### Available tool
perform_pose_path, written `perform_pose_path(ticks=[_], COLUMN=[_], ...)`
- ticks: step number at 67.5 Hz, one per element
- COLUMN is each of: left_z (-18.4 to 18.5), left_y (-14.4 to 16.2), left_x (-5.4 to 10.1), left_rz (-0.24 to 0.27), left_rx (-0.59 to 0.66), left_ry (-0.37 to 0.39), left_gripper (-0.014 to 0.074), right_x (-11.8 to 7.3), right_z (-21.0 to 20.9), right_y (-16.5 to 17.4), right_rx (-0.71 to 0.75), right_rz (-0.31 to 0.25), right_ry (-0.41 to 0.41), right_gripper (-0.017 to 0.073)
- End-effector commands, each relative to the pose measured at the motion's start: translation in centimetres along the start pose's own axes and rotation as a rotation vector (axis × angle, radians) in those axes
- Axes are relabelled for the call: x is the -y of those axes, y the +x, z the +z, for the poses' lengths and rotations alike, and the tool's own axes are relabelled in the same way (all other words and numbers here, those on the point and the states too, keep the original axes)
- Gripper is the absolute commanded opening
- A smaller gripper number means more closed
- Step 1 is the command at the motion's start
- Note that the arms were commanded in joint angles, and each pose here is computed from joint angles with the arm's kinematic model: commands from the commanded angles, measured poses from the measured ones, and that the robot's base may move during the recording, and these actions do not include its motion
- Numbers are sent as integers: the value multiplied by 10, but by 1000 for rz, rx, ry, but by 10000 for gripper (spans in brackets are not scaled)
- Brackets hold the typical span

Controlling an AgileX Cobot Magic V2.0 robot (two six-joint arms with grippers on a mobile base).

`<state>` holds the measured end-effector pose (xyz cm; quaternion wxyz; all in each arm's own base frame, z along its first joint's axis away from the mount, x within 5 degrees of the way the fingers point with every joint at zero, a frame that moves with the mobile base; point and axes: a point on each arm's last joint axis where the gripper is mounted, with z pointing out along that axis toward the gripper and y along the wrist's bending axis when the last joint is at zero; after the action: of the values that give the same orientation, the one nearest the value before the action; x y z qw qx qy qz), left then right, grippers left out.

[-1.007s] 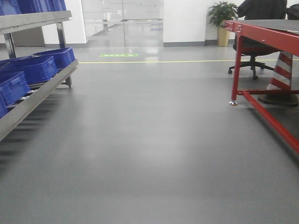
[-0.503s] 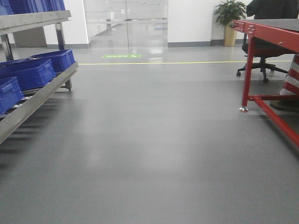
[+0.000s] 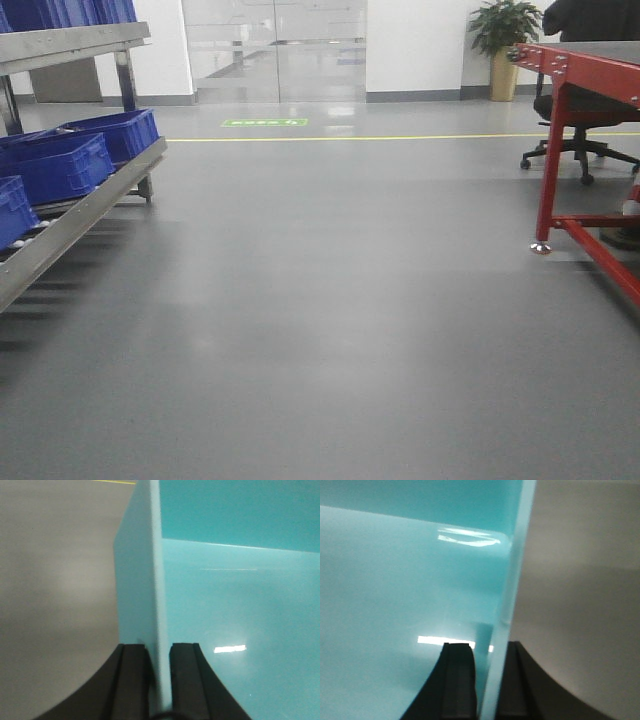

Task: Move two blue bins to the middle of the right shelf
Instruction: 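Drive across the floor carrying the teal bin in both grippers, then turn the base and approach the shelving rack holding the bin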

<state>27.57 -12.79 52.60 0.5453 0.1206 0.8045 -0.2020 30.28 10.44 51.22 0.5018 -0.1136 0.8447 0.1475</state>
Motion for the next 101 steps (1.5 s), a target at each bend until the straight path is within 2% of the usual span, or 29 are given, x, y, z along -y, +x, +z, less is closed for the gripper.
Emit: perform_pose_path(ticks=[1,101], left_z=[-14,-14], left_y=[-12,-12], left_x=[6,6], left_rz=[-40,-40], left_rx=[95,95], left_ry=[52,52], left_gripper=[-111,-111], right_x=[1,1], right_z=[-5,-5], right_y=[-6,-6], right_rx=[52,52], right_rz=[-23,-23], right_ry=[7,7], right_gripper=[-152,-152])
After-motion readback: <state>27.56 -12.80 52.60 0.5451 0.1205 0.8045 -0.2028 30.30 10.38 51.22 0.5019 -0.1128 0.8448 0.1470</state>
